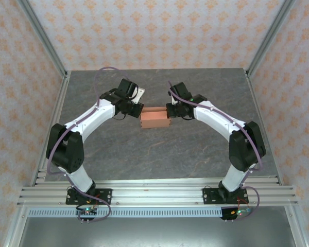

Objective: Fold the paper box

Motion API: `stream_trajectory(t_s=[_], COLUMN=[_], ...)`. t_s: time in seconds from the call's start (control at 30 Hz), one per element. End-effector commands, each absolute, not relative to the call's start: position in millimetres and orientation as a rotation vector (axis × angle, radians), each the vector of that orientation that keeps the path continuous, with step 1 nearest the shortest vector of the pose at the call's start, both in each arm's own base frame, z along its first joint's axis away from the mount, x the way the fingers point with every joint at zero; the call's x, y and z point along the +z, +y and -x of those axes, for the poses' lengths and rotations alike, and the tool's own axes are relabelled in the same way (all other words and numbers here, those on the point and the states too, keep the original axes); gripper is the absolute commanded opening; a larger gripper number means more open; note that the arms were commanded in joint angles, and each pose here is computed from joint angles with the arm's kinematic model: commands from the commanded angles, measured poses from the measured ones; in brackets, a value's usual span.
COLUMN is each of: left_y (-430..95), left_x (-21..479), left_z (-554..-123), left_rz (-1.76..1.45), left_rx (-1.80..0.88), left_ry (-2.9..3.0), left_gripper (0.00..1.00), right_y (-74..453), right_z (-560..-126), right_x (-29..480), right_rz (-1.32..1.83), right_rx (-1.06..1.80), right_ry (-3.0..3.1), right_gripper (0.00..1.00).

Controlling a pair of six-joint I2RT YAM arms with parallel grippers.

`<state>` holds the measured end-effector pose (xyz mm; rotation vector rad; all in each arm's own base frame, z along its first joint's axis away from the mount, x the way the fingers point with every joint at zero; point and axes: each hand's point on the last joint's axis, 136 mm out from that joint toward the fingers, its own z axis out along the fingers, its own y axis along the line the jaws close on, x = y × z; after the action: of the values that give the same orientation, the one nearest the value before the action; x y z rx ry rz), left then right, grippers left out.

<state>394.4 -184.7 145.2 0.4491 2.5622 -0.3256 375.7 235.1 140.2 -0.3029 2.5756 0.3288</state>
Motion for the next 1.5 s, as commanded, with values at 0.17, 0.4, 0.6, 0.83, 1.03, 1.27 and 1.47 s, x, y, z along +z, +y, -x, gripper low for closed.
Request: stream_trajectory(t_s=[0.17, 0.4, 0.6, 0.83, 1.03, 1.27, 1.47], left_y=[-186, -187, -190, -186, -189, -184, -187], left_x=[150, 144, 150, 146, 140, 143, 142], left_z=[-404, -406, -408, -405, -403, -404, -404], left_rz=[-0.119, -0.012, 0.037, 0.037, 0.054, 0.076, 0.094], left_rx=[-0.407, -0.437, -0.473, -0.441, -0.484, -0.495, -0.563], left_ry=[2.605, 2.609, 2.597, 2.656, 2.706, 2.727, 2.744], left_gripper=[0.0, 0.0, 0.0, 0.0, 0.0, 0.0, 0.0], right_y=[237, 238, 237, 234, 234, 233, 230], right_z=[-372, -371, -370, -370, -369, -369, -368], right_x=[131, 130, 129, 128, 129, 130, 129], right_rz=[0.279, 0.277, 0.279, 0.281, 0.289, 0.301, 0.305], right_rx=[0.298, 0.3, 0.289, 0.263, 0.254, 0.247, 0.232], right_ry=[2.603, 2.604, 2.604, 2.603, 2.593, 2.585, 2.582], right_gripper=[0.0, 0.0, 0.0, 0.0, 0.0, 0.0, 0.0])
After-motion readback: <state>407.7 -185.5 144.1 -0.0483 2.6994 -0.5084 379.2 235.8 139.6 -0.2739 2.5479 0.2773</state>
